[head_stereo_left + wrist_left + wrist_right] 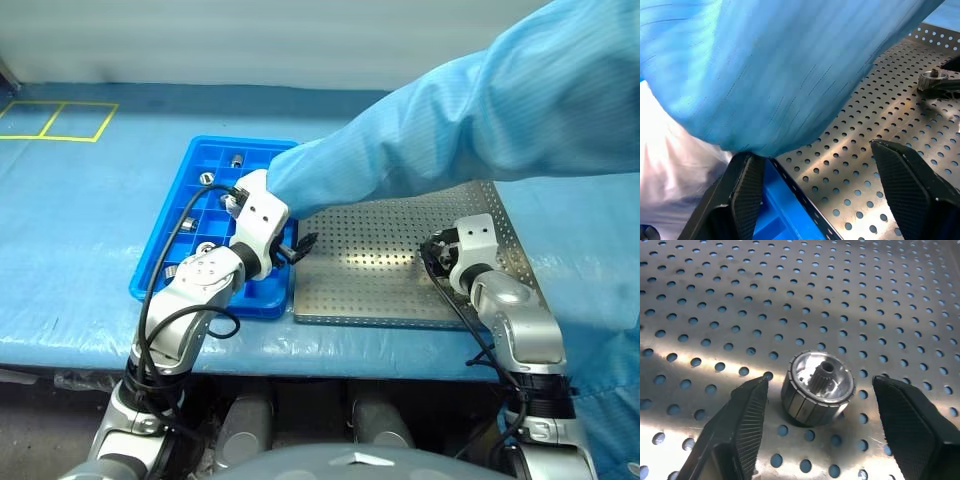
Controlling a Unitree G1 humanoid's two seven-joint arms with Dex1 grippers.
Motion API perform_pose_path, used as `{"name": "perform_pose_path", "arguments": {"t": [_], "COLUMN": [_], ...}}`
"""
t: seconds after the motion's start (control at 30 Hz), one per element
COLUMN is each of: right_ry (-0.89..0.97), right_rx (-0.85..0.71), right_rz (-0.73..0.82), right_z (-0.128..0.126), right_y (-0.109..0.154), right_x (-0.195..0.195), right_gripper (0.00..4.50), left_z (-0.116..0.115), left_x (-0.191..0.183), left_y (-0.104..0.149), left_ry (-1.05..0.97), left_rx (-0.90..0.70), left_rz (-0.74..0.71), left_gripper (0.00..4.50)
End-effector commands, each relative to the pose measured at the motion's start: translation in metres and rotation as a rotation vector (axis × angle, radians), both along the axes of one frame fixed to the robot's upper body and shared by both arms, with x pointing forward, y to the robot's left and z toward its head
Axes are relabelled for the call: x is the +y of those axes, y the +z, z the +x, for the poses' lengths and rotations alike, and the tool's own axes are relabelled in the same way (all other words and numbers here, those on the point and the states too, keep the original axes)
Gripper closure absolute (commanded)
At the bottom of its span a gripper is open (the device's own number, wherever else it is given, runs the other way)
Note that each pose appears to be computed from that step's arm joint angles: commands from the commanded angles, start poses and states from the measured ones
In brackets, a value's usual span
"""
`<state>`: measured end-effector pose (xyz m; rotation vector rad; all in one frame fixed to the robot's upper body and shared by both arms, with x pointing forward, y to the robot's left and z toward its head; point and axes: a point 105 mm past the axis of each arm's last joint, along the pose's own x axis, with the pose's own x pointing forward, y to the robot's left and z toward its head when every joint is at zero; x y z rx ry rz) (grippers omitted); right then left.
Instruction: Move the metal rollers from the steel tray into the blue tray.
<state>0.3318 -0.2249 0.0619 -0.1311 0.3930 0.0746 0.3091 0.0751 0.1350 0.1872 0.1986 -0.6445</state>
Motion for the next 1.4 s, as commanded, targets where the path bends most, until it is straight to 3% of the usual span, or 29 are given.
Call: {"name": "perform_pose_path", "arguments": {"t": [0.03, 0.1, 0.13, 0.33, 0.57, 0.8, 0.97, 1.13, 1.4], "right_ry": [-0.002, 0.0, 0.0, 0.064, 0.47, 0.718, 0.791, 0.786, 0.941], "right_rx": [-0.058, -0.059, -0.061, -0.094, -0.179, -0.198, -0.206, -0.228, -0.242], "right_rz": [0.02, 0.016, 0.012, 0.001, 0.076, 0.096, 0.115, 0.133, 0.219], "right_z": [0.006, 0.007, 0.007, 0.008, -0.006, -0.02, -0.012, 0.013, 0.018], "right_y": [0.013, 0.014, 0.014, 0.025, 0.063, 0.075, 0.078, 0.087, 0.084], "right_x": [-0.002, -0.002, -0.002, 0.011, 0.095, 0.156, 0.185, 0.206, 0.258], "right_gripper": [2.13, 2.79, 2.83, 2.83, 2.83, 2.83, 2.83, 2.83, 2.83], "left_z": [-0.002, -0.002, -0.002, -0.002, 0.003, -0.002, -0.011, -0.015, -0.031], "left_x": [0.0, 0.001, 0.001, 0.007, 0.046, 0.071, 0.086, 0.116, 0.135], "left_y": [0.01, 0.009, 0.009, 0.009, 0.008, 0.007, 0.006, 0.003, -0.003], "left_ry": [-0.002, 0.002, 0.004, 0.022, 0.169, 0.261, 0.303, 0.432, 0.532], "left_rx": [-0.043, -0.042, -0.042, -0.042, -0.041, -0.038, -0.035, -0.018, 0.016], "left_rz": [-0.008, -0.008, -0.007, -0.003, 0.039, 0.066, 0.076, 0.119, 0.137], "left_gripper": [0.86, 0.86, 0.86, 0.86, 0.86, 0.86, 0.86, 0.86, 0.86]}}
